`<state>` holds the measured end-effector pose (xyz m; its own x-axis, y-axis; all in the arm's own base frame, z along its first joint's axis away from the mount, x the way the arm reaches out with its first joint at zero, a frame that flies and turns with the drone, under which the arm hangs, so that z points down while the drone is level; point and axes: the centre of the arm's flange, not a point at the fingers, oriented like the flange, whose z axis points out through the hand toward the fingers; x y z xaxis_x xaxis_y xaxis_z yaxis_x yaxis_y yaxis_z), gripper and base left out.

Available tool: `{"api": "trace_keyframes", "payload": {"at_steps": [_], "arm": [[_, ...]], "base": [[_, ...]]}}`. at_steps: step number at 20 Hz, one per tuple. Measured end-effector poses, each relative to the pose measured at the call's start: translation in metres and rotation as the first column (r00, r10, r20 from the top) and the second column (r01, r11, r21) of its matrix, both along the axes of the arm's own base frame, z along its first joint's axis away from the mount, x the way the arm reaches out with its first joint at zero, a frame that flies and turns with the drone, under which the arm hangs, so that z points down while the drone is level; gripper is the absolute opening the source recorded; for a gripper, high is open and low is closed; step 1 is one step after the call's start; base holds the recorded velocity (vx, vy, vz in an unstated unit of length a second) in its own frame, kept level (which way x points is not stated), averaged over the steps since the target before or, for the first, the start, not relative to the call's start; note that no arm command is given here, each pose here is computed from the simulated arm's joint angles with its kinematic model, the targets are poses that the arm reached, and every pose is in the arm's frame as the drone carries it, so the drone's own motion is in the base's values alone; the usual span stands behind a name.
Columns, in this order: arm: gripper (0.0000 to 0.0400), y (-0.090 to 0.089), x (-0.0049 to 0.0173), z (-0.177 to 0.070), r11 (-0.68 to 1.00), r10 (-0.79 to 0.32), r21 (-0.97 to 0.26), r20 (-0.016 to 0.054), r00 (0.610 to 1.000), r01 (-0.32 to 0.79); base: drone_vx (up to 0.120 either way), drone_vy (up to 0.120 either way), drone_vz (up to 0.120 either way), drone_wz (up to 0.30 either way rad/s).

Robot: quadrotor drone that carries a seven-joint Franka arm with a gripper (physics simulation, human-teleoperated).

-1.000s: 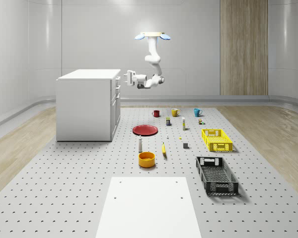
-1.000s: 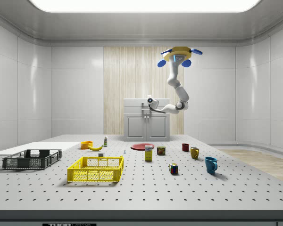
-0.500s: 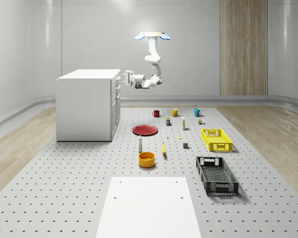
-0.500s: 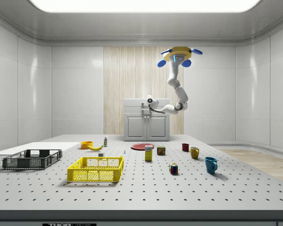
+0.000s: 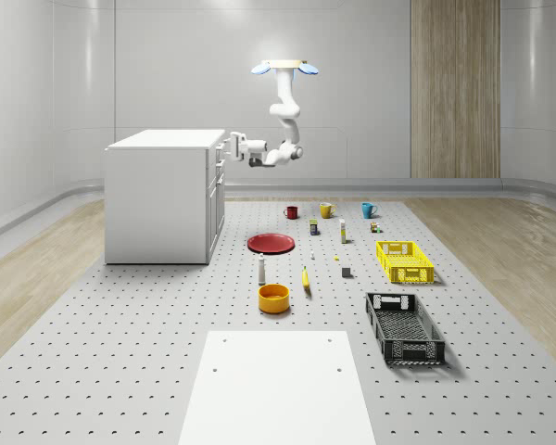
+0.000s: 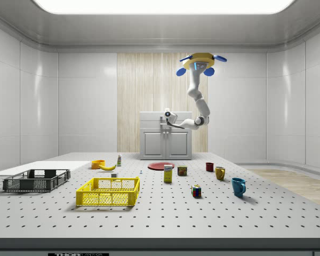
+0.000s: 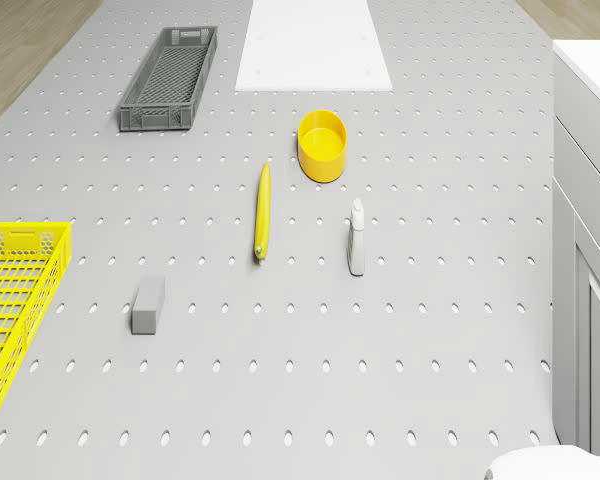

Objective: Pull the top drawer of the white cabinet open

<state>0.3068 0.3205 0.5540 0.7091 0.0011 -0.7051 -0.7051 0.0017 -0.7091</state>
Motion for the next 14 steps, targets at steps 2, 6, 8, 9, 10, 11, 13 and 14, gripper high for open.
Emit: {"api": "trace_keyframes", "payload": {"at_steps": [2,6,8,9,10,11,13,14], "arm": [[0.0305,0.006,0.0,0.0,1.0,0.0,0.0,0.0,1.0,0.0],[0.0305,0.012,0.0,0.0,1.0,0.0,0.0,0.0,1.0,0.0],[0.0305,0.014,0.0,0.0,1.0,0.0,0.0,0.0001,1.0,0.0],[0.0305,0.014,0.0001,0.0,1.0,0.0,0.0,0.0001,1.0,0.0],[0.0305,0.015,0.0001,0.0,1.0,0.0,0.0,0.0001,1.0,0.0],[0.0305,0.015,0.0001,0.0,1.0,0.0,0.0,0.0001,1.0,0.0],[0.0305,0.016,0.0001,0.0,1.0,0.0,0.0,0.0001,1.0,0.0],[0.0305,0.016,0.0001,0.0,1.0,0.0,0.0,0.0001,1.0,0.0]], "base": [[0.0,0.0,0.0,0.0],[0.0,0.0,0.0,0.0],[0.0,0.0,0.0,0.0],[0.0,0.0,0.0,0.0],[0.0,0.0,0.0,0.0],[0.0,0.0,0.0,0.0],[0.0,0.0,0.0,0.0],[0.0,0.0,0.0,0.0]]}}
